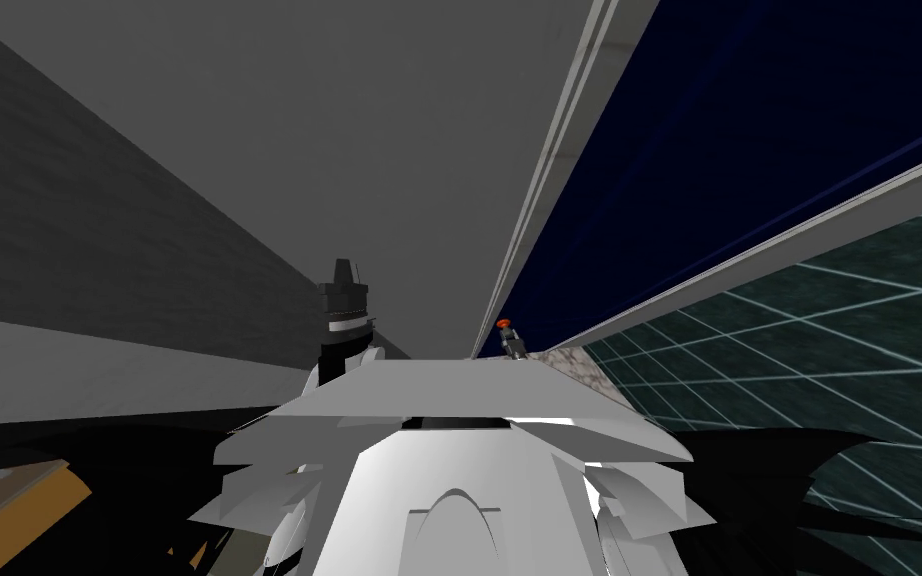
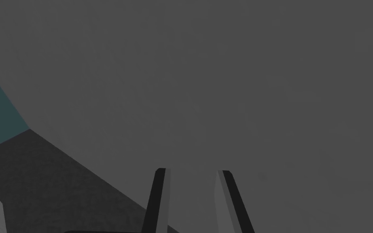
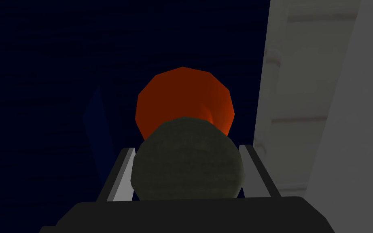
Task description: Pull the door open
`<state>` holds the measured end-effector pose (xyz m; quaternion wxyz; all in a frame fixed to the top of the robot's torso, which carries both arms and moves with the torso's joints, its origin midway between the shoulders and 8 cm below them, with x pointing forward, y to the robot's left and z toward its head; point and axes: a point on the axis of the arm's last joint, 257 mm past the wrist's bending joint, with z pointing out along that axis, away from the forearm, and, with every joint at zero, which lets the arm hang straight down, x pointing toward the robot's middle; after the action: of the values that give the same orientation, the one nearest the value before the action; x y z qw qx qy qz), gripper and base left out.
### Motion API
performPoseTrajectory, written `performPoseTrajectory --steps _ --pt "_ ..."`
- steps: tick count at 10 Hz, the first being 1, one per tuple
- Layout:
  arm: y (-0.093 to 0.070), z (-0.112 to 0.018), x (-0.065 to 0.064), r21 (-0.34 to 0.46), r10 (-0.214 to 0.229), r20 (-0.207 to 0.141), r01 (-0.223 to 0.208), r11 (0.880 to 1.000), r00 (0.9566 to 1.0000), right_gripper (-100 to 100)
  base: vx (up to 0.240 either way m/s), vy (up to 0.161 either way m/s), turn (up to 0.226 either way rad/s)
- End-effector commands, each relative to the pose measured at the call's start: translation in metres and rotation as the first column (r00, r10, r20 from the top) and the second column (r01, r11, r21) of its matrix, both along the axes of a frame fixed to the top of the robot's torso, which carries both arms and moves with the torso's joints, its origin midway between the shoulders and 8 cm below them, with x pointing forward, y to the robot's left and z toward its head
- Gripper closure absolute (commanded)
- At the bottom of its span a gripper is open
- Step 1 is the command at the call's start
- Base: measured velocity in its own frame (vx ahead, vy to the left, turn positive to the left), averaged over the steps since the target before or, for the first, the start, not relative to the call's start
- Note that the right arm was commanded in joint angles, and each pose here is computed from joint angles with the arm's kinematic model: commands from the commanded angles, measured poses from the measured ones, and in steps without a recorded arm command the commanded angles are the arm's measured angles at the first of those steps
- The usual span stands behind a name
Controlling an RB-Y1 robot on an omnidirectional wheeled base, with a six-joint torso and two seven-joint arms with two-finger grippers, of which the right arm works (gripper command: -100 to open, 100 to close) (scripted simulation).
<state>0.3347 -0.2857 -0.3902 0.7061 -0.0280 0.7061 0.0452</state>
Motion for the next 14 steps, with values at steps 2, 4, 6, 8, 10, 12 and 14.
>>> performPoseTrajectory --steps 2,4,6,8,10,12,14 --pt "-0.003 0.001 0.002 0.062 -0.006 -0.003 0.006 0.998 1.0 100 -0.072 -0.036 0.059" --pt "-0.005 0.001 0.004 0.117 -0.01 -0.005 0.011 0.993 0.9999 100 -0.073 -0.015 0.055" --pt "-0.007 0.002 0.005 0.173 -0.015 -0.007 0.016 0.985 0.9999 100 -0.073 -0.015 0.052" --pt "-0.01 0.003 0.008 0.243 -0.021 -0.009 0.022 0.97 0.9997 100 -0.076 -0.017 0.073" --pt "-0.012 0.003 0.009 0.284 -0.024 -0.01 0.026 0.959 0.9997 100 -0.081 -0.011 0.05" --pt "-0.015 0.004 0.012 0.354 -0.03 -0.013 0.032 0.935 0.9995 100 -0.063 -0.013 0.065" --pt "-0.017 0.005 0.014 0.4 -0.033 -0.014 0.036 0.916 0.9994 100 -0.073 -0.014 0.064"
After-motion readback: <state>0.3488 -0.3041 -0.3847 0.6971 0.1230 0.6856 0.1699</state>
